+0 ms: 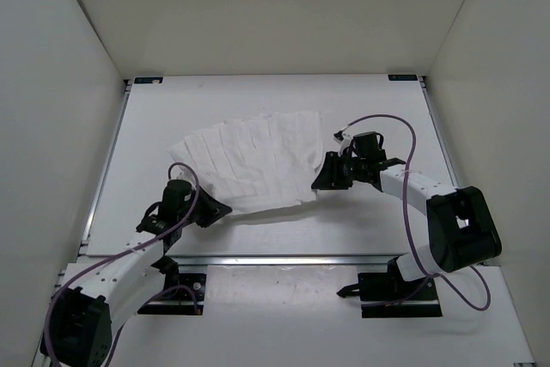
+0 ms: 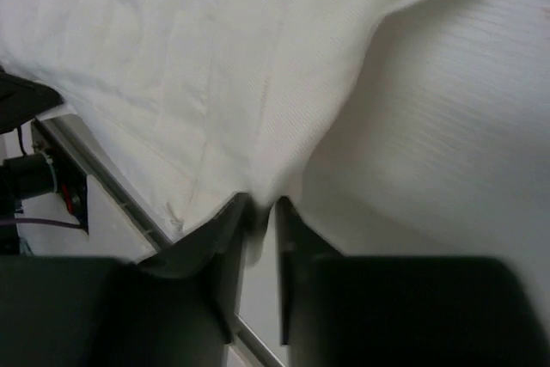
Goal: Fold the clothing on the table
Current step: Flatten the skirt out
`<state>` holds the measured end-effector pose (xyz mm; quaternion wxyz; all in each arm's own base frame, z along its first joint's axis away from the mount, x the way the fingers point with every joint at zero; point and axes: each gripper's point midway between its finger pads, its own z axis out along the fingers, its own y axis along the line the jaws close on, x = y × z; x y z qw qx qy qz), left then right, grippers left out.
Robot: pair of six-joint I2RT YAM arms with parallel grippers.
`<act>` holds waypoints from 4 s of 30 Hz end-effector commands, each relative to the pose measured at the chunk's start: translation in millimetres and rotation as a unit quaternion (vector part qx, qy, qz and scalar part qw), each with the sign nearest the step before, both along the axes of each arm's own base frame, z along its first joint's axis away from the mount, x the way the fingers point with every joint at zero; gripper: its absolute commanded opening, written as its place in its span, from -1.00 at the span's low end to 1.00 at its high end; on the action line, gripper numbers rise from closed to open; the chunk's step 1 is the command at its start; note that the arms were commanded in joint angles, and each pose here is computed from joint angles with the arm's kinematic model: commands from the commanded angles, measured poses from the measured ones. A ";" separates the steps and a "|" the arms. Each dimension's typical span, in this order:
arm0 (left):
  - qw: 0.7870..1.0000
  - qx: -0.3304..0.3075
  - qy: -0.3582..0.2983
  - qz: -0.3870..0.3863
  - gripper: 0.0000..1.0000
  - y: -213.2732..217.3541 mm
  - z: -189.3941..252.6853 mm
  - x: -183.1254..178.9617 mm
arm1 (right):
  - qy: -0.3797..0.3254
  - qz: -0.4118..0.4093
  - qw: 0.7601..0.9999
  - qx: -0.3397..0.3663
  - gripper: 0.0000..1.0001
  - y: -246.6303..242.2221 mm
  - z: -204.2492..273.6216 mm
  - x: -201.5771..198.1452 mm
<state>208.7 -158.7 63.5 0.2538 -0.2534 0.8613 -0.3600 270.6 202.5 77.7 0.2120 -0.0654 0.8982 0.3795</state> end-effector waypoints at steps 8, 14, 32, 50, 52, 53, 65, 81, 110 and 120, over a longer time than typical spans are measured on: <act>0.997 0.048 0.062 0.018 -1.00 20.0 -29.3 -18.7 | -0.033 -0.009 0.999 -0.010 0.78 -5.7 -2.5 15.8; 0.995 0.064 0.071 0.030 -1.00 28.2 -32.5 -17.3 | -0.013 0.035 0.998 -0.056 0.64 10.3 -23.7 -0.3; 0.992 0.080 0.102 0.012 -1.00 31.0 -44.8 -17.7 | 0.045 0.067 0.993 -0.082 -0.20 30.7 -55.8 -22.4; 0.994 0.095 0.059 -0.021 -1.00 35.7 -23.9 6.1 | -0.023 -0.031 0.996 -0.082 -1.00 -12.7 1.3 22.1; 0.992 0.104 0.052 -0.039 -1.00 32.8 -18.1 11.7 | -0.045 -0.035 0.994 -0.088 -1.00 -16.5 13.5 27.7; 0.992 0.112 0.051 -0.041 -1.00 33.8 -17.1 14.1 | -0.050 -0.037 0.994 -0.095 -1.00 -18.9 17.7 27.2; 0.979 0.124 -0.036 -0.158 -1.00 -6.5 25.9 94.5 | -0.097 -0.059 0.989 -0.093 -0.99 -28.8 43.4 86.2; 0.942 0.174 -0.254 -0.130 -1.00 -11.9 203.3 244.8 | -0.337 -0.162 0.917 -0.141 -1.00 -78.8 248.4 212.2; 0.982 0.109 -0.056 -0.141 -1.00 -3.4 77.5 161.6 | -0.129 -0.093 0.987 -0.027 -1.00 -46.1 91.1 135.6; 0.942 0.152 -0.260 -0.147 -1.00 -28.0 242.2 243.3 | -0.298 -0.105 0.948 -0.043 -1.00 -47.9 236.6 213.0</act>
